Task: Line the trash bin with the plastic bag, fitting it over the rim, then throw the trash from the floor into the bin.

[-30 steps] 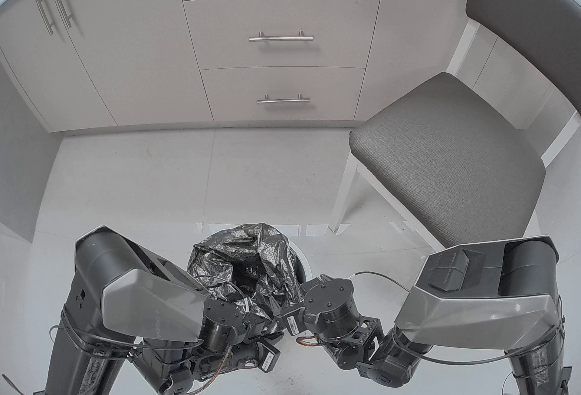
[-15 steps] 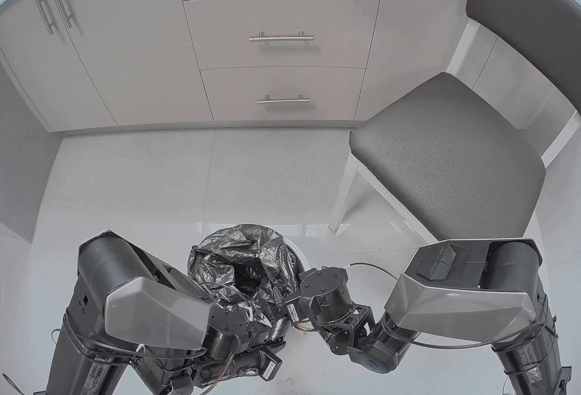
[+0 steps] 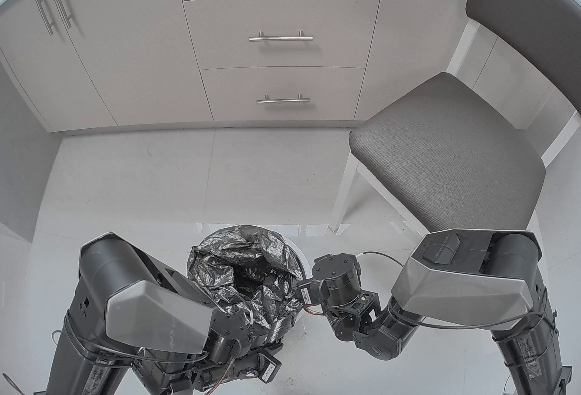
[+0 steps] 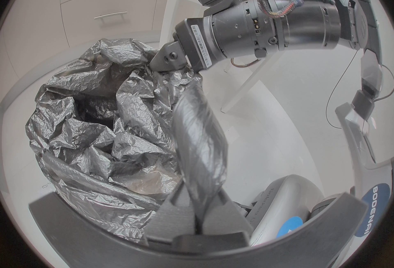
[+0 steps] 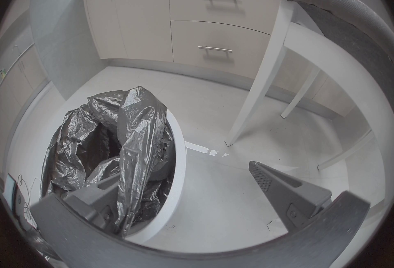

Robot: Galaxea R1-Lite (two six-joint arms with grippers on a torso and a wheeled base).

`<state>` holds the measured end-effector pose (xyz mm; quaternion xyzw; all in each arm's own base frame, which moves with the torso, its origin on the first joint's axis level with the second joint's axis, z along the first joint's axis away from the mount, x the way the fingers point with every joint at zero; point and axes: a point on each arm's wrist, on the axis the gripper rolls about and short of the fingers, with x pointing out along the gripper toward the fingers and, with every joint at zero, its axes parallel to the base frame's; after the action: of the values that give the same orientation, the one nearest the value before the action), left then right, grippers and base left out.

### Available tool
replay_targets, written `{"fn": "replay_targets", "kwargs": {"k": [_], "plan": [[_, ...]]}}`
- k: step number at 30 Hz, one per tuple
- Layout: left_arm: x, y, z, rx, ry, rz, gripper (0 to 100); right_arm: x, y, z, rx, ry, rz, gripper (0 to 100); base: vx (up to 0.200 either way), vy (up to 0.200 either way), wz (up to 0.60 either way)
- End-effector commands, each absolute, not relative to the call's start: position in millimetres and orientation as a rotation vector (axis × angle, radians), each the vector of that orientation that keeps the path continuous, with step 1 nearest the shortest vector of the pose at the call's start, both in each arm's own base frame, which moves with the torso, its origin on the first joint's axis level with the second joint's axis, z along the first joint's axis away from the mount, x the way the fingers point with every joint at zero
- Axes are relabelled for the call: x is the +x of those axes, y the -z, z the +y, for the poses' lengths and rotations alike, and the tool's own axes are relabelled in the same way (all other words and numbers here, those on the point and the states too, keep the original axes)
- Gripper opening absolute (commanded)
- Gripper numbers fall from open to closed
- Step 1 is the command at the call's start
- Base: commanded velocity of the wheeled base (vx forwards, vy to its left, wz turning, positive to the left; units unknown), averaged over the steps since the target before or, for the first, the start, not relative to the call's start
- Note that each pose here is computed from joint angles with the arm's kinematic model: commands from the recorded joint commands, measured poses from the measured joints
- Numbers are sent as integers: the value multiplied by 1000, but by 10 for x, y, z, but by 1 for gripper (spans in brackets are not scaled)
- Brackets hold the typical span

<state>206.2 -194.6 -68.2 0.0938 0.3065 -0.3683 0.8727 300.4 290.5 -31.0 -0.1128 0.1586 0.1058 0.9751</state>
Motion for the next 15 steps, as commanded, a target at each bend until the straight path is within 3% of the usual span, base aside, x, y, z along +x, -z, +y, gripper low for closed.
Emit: {"fn": "replay_targets", "kwargs": {"k": [1,15], "plan": [[2049,677,-1938,197,767,644,0,3013,307,2896,-242,-188,311,100,0,0,0],[2066,691,-1948,196,766,641,0,3062,301,2931,-262,-59,269,100,0,0,0]]}}
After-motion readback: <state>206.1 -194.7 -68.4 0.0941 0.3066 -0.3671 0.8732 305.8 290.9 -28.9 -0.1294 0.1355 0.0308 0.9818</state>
